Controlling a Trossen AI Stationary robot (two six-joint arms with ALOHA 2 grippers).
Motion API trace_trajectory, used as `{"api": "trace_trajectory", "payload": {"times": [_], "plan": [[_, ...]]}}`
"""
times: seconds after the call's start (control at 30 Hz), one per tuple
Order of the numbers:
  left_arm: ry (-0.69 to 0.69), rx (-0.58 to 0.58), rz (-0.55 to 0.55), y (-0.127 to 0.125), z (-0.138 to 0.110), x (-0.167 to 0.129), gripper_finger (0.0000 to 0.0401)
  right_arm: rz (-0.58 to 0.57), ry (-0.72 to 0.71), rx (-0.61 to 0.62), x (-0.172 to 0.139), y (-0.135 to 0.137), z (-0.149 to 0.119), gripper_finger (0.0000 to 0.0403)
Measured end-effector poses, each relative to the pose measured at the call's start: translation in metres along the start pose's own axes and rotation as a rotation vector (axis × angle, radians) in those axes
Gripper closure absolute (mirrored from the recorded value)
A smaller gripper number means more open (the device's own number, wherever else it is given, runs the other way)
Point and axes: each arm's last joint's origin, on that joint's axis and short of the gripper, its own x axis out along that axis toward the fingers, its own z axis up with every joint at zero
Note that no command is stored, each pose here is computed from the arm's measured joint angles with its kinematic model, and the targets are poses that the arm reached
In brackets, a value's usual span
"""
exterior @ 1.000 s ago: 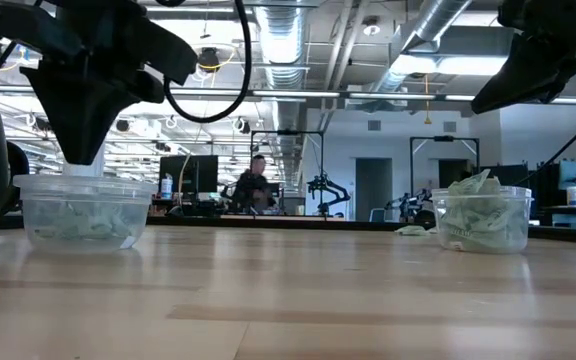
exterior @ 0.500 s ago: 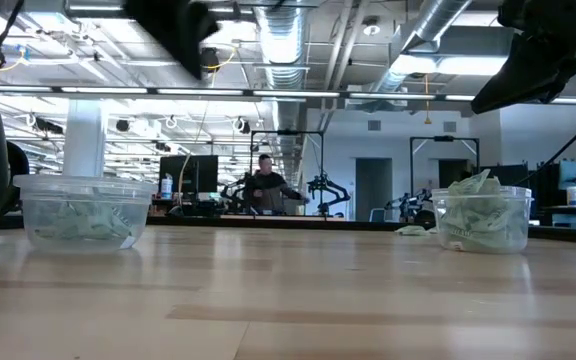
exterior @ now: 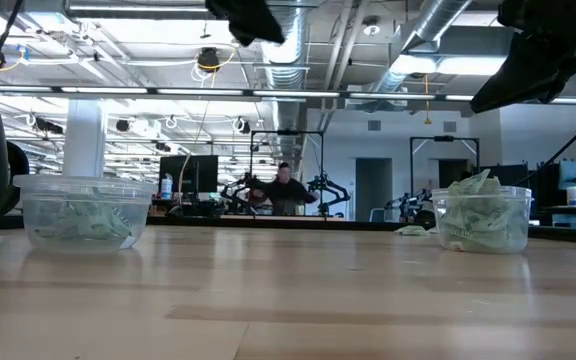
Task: Pick and place Stevia / Truvia into bins
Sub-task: Move the square transparent container to the top right of the table
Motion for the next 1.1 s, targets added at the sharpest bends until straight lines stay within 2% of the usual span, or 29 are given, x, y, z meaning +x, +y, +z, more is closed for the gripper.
{"api": "trace_trajectory", "payload": {"times": [0.23,0.43,0.53,0.77,0.83,1.1], "plan": [[0.043,-0.066,-0.061,0.032,-0.018,-0.002,0.0303,0.023,-0.001,0.038,0.0,0.002,0.001,0.031],[0.133,-0.116,-0.06,0.042,-0.047,0.009,0.0303,0.198,0.116,0.087,0.003,0.007,0.004,0.031],[0.161,-0.13,-0.063,0.043,-0.058,0.014,0.0303,0.223,0.191,0.192,0.008,0.002,0.009,0.031],[0.187,-0.128,-0.07,0.041,-0.068,0.019,0.0303,0.151,0.414,0.372,0.02,-0.02,0.009,0.031],[0.218,-0.127,-0.079,0.04,-0.072,0.018,0.0303,0.132,0.477,0.389,0.023,-0.024,0.007,0.031],[0.248,-0.156,-0.077,0.04,-0.085,0.019,0.0303,0.09,0.555,0.382,0.036,-0.022,0.003,0.031]]}}
